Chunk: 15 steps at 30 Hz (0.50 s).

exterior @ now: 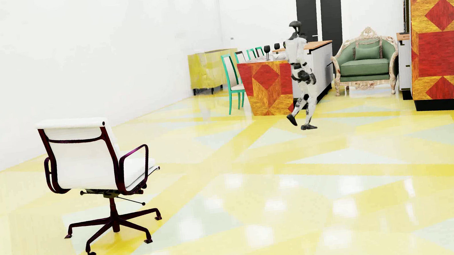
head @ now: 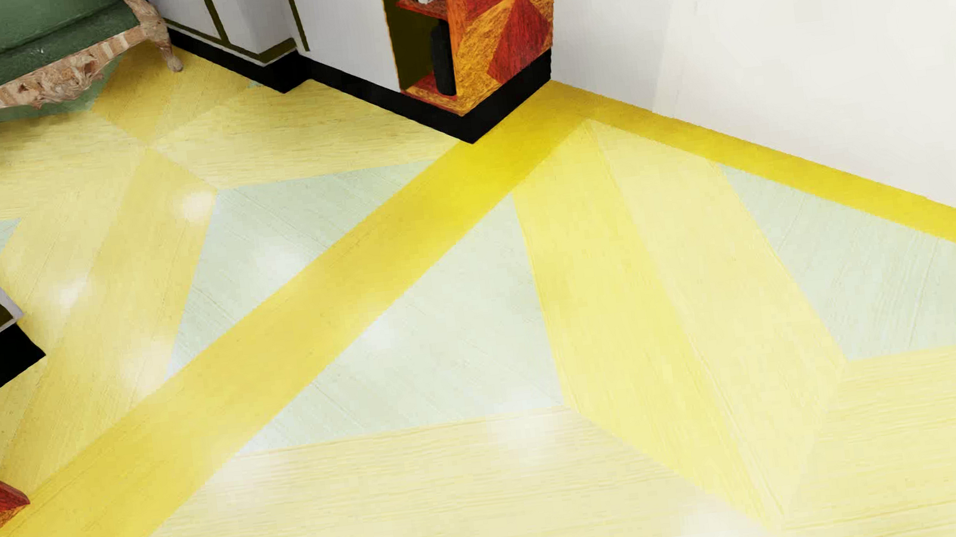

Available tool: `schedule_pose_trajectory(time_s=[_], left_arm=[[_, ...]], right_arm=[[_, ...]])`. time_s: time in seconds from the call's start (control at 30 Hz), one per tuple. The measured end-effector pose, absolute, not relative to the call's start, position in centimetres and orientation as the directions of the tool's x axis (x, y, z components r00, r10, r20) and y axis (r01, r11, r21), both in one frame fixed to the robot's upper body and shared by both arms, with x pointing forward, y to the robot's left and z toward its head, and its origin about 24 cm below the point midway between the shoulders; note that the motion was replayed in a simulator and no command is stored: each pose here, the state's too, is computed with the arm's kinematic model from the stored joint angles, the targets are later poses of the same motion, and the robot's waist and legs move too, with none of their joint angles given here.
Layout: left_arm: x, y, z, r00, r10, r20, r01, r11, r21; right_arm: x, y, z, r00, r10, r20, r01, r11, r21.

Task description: Approach the white officechair

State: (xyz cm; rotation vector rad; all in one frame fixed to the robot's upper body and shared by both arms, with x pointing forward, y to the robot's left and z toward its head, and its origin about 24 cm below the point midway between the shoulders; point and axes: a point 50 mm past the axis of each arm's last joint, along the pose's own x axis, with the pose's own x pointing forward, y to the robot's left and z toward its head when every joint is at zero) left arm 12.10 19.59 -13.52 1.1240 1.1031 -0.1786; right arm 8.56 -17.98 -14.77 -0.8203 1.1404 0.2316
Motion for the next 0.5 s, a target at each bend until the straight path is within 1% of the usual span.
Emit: schedule_pose_trajectory(time_s=[0.03,0.07,0.1,0.13,0.2,0.27,0.3,0.33,0.37,0.43,0.5], left_arm=[[10.2,20.3,-14.1,0.424,0.401,-0.812,0.609,0.538,0.583],[8.6,20.9,-14.6,0.363,0.393,-0.845,0.633,0.562,0.533],[7.3,21.5,-14.9,0.313,0.373,-0.873,0.681,0.553,0.480],[6.1,21.9,-15.1,0.271,0.354,-0.895,0.735,0.525,0.429],[4.2,22.4,-15.5,0.181,0.325,-0.928,0.827,0.460,0.322],[3.1,22.0,-15.8,0.118,0.305,-0.945,0.887,0.396,0.238],[2.9,21.5,-15.9,0.108,0.285,-0.952,0.901,0.376,0.215],[3.0,20.9,-16.0,0.117,0.270,-0.956,0.905,0.367,0.215],[3.5,20.6,-16.0,0.145,0.279,-0.949,0.898,0.366,0.245],[5.9,20.3,-15.6,0.254,0.324,-0.911,0.861,0.354,0.366],[9.8,19.8,-14.8,0.390,0.316,-0.865,0.805,0.338,0.487]], right_arm=[[9.9,-18.3,-14.3,0.479,-0.228,-0.848,-0.532,0.692,-0.487],[11.3,-18.6,-13.6,0.538,-0.223,-0.813,-0.503,0.689,-0.522],[12.7,-18.9,-12.8,0.595,-0.220,-0.773,-0.469,0.686,-0.557],[13.7,-19.2,-12.1,0.640,-0.221,-0.736,-0.433,0.687,-0.583],[15.1,-19.6,-10.9,0.694,-0.232,-0.682,-0.365,0.703,-0.611],[15.2,-20.0,-10.7,0.693,-0.249,-0.676,-0.338,0.717,-0.610],[15.0,-20.2,-10.9,0.679,-0.250,-0.691,-0.356,0.711,-0.606],[14.8,-20.3,-11.1,0.661,-0.239,-0.711,-0.395,0.694,-0.602],[14.5,-20.1,-11.5,0.639,-0.231,-0.734,-0.447,0.664,-0.599],[13.0,-19.5,-12.6,0.577,-0.254,-0.776,-0.521,0.617,-0.589],[11.0,-19.0,-13.5,0.515,-0.263,-0.816,-0.536,0.644,-0.546]])
